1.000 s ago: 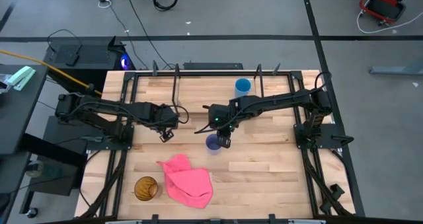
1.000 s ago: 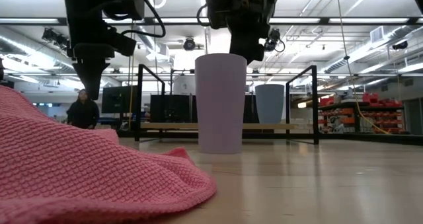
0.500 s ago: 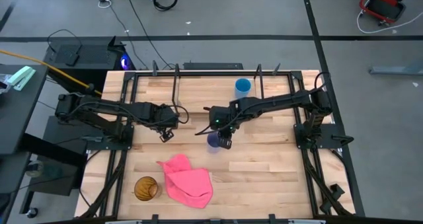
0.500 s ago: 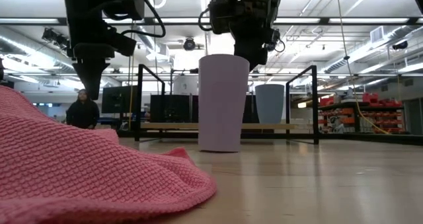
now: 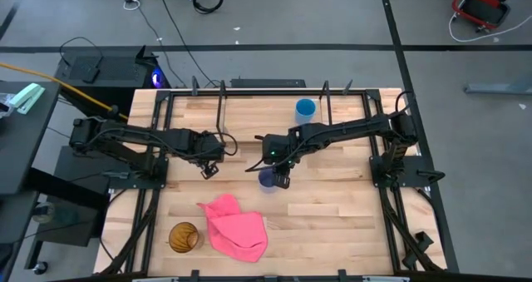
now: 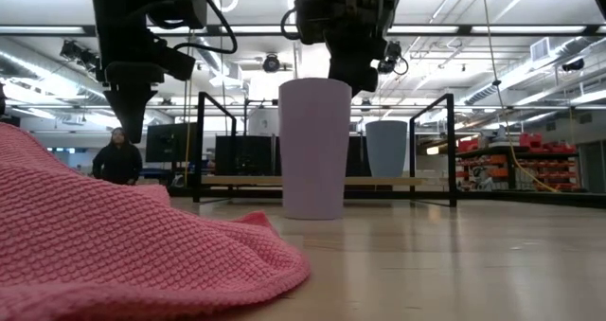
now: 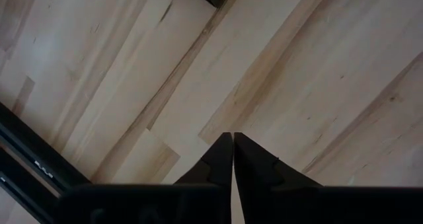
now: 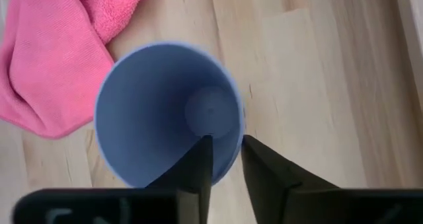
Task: Stack small to large cups/mugs on shelf
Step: Put the purple cup on the shelf
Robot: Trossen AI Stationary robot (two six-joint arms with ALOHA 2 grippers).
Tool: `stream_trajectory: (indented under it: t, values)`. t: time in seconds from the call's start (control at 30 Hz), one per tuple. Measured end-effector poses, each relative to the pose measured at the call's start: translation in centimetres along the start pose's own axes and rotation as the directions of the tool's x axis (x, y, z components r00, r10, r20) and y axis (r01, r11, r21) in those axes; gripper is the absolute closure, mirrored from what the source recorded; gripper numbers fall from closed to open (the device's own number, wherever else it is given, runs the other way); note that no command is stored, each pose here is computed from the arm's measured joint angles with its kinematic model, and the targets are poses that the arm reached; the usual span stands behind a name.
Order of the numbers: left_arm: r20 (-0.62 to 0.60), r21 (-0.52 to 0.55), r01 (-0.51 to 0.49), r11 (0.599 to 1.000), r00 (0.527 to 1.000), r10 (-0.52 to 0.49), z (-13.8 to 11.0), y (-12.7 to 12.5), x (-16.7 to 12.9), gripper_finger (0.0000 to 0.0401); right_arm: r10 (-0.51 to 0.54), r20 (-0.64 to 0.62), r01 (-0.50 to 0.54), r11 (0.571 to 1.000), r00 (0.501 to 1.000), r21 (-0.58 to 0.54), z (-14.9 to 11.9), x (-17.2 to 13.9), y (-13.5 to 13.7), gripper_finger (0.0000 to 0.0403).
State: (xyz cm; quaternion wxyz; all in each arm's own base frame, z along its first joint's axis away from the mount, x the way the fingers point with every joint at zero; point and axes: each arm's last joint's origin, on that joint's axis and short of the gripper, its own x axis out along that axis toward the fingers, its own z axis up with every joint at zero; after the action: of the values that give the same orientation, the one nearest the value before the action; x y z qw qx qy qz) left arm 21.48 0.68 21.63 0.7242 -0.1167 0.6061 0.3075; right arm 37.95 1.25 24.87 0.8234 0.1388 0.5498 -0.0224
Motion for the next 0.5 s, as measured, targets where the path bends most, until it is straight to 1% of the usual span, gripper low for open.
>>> stream_trajectory:
  t: [0.17, 0.27, 0.5]
  values:
    - [0.000, 0.000, 0.000, 1.000, 1.000, 0.000, 0.00, 0.00, 0.00, 0.0388, -0.002, 0.009, 0.002, 1.000, 1.000, 0.004, 0.19, -0.05, -0.41, 0.0366]
    - [0.000, 0.000, 0.000, 1.000, 1.000, 0.000, 0.00, 0.00, 0.00, 0.0387, -0.003, 0.012, 0.003, 1.000, 1.000, -0.009, 0.25, -0.06, -0.53, 0.0392]
    - [0.000, 0.000, 0.000, 1.000, 1.000, 0.000, 0.00, 0.00, 0.00, 0.0377, 0.002, 0.053, -0.001, 1.000, 0.999, -0.031, 0.87, -0.40, -0.76, 0.0398]
